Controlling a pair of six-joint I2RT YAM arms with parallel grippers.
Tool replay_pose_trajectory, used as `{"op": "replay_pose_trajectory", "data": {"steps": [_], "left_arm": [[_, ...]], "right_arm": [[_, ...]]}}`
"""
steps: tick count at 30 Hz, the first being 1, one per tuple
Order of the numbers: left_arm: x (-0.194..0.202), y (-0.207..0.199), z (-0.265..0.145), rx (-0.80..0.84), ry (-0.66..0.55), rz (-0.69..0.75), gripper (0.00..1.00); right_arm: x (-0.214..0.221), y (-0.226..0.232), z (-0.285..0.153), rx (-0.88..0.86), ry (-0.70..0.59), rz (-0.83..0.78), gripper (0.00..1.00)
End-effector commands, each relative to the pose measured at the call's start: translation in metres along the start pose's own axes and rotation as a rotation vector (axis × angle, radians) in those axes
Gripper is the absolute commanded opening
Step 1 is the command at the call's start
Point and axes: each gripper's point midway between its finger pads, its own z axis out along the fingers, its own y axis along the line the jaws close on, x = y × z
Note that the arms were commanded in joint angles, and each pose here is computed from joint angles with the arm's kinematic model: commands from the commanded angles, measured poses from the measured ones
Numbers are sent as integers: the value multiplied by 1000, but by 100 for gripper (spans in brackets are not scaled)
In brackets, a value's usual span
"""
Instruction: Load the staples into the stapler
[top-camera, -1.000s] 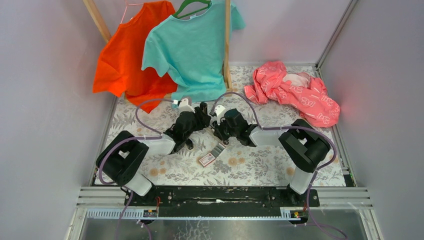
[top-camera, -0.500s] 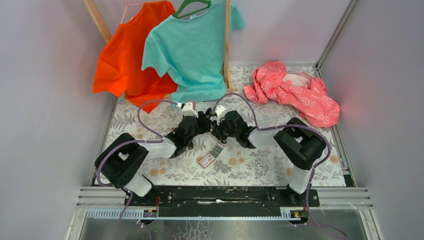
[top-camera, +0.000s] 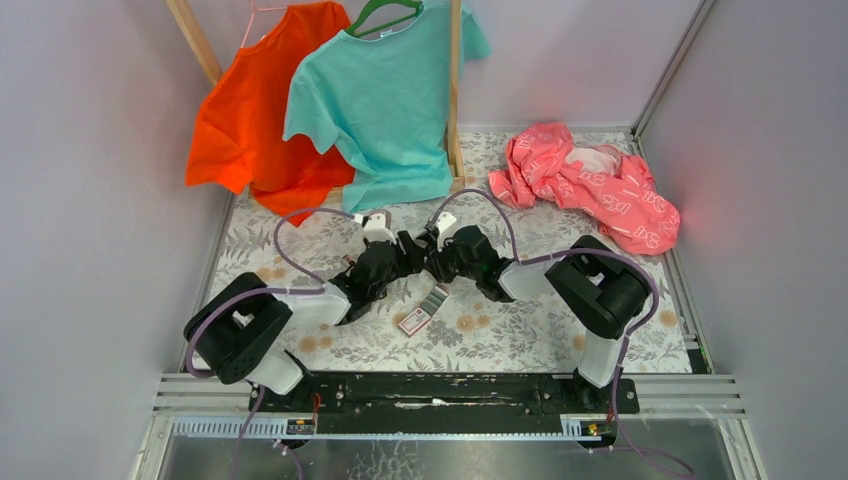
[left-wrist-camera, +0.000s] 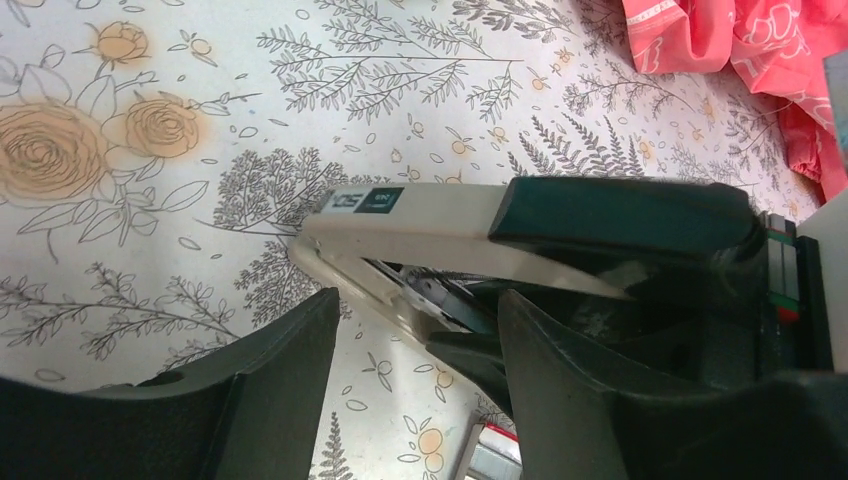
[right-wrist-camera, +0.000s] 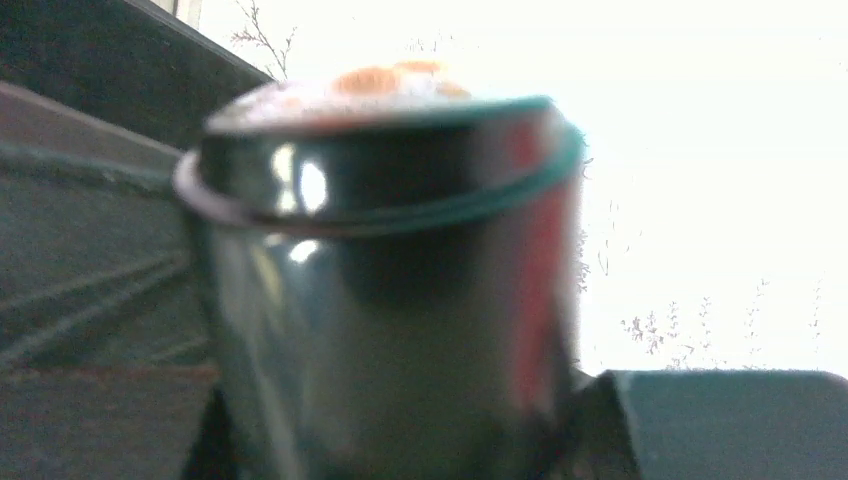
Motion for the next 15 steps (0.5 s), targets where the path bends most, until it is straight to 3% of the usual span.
{"op": "replay_pose_trajectory", "data": {"steps": [1,9,15], "left_arm": [[-10,4,-9,-23,-60,-56,68],[-11,6,-22,-15,-60,-129,74],[-24,3,-44,-14,-63,-170,85]], "right_arm": [[-29,2,-10,7,-93,6,40],[-18,1,-28,27,-66,27,53],[-27,4,-56,37,-29,21,62]]}}
